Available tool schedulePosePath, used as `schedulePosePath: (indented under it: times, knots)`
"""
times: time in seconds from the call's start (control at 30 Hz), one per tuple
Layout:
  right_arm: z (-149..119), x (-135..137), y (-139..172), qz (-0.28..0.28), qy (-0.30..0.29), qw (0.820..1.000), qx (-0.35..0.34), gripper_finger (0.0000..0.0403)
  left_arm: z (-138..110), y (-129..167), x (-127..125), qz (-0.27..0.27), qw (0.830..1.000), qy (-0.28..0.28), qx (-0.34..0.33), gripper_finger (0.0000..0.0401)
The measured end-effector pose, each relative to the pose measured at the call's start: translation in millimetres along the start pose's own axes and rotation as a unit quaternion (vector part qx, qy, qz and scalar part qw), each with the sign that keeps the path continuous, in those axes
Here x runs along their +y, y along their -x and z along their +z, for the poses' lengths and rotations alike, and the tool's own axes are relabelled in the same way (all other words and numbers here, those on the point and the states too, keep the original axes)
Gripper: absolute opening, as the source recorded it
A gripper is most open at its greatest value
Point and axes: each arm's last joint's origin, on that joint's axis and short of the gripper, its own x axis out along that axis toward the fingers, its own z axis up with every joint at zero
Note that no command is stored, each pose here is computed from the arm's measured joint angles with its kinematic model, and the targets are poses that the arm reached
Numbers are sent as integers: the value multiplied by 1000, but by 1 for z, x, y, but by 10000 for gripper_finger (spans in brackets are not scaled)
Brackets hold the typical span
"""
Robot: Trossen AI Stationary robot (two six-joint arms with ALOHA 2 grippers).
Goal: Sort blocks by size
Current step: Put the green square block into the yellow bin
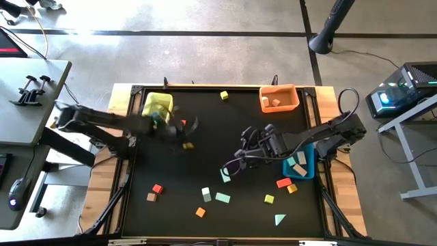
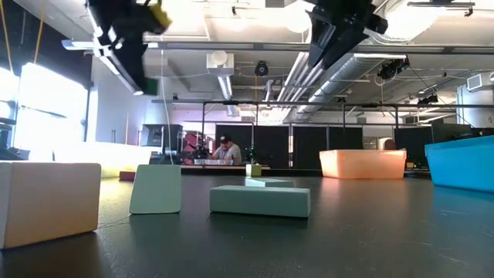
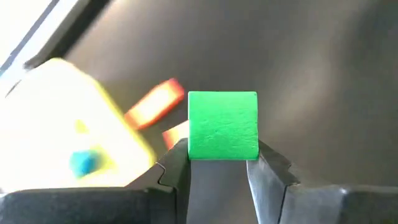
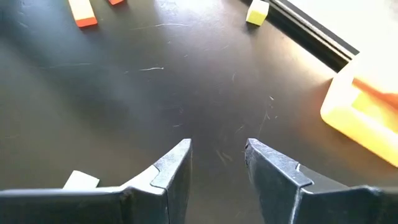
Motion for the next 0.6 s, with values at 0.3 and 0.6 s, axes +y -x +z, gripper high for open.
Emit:
schedulePosePath:
  times: [0.3, 0.6]
  knots:
    - [19, -14, -18, -27, 78, 997, 5, 147, 22, -34, 81, 39, 992, 48, 112, 106]
    - [54, -53, -52, -109, 155, 982, 9, 147, 30, -70, 136, 37, 975, 127, 176, 150]
